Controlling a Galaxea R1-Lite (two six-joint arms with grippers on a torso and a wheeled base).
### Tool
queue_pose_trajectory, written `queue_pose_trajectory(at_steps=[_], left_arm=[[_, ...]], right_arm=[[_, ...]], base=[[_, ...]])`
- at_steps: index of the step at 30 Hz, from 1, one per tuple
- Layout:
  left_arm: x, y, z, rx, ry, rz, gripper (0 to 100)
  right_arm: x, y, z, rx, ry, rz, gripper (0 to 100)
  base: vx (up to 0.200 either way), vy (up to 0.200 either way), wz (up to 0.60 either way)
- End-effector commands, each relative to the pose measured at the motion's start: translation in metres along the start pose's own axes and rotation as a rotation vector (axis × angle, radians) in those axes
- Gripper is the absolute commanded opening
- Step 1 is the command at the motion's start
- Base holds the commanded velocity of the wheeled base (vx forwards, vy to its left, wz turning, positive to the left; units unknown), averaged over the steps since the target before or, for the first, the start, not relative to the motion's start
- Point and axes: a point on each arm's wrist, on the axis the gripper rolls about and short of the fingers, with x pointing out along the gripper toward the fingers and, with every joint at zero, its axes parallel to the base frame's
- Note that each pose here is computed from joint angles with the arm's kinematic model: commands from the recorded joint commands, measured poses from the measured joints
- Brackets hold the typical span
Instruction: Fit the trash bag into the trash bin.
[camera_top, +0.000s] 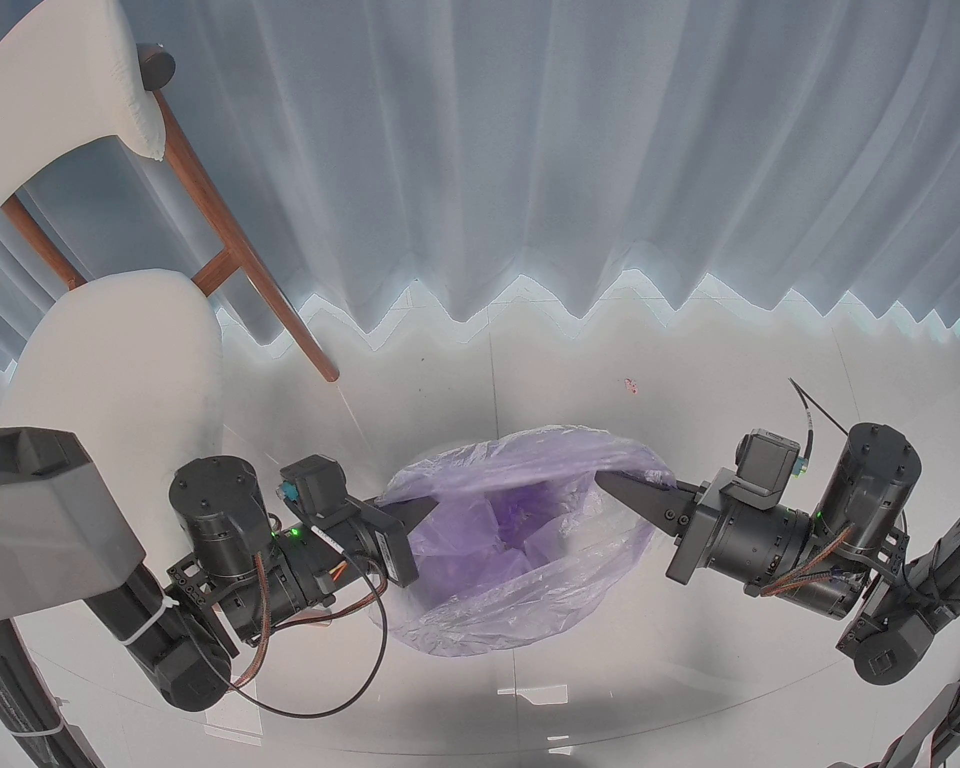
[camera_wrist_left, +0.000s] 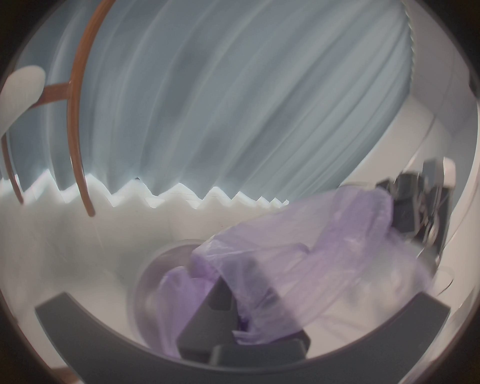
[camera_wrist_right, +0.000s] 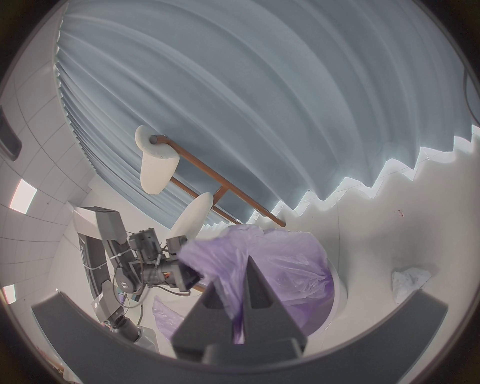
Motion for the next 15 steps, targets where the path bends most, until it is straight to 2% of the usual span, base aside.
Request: queue_pose_trajectory(at_steps=[1, 3, 4, 7, 11, 15], left_arm=[[-0.011, -0.019, 0.03, -0.09, -0.065, -0.116, 0], [-0.013, -0.019, 0.032, -0.107, -0.06, -0.135, 0], [-0.015, -0.018, 0.034, -0.128, -0.045, -0.18, 0], [-0.016, -0.014, 0.035, -0.126, -0.032, -0.242, 0], [-0.014, -0.006, 0.03, -0.134, -0.014, -0.228, 0], [-0.012, -0.006, 0.02, -0.135, 0.017, -0.225, 0]], right_arm=[[0.009, -0.005, -0.006, 0.038, 0.02, -0.011, 0], [0.01, -0.006, -0.006, 0.054, 0.02, -0.011, 0], [0.013, -0.006, -0.005, 0.082, 0.019, -0.01, 0], [0.019, -0.009, -0.006, 0.152, 0.021, -0.014, 0], [0.029, -0.014, -0.012, 0.253, 0.037, -0.024, 0], [0.035, -0.02, -0.018, 0.273, 0.053, -0.038, 0]], base=[[0.0, 0.0, 0.0], [0.0, 0.0, 0.0], [0.0, 0.0, 0.0], [0.0, 0.0, 0.0], [0.0, 0.0, 0.0], [0.0, 0.0, 0.0]])
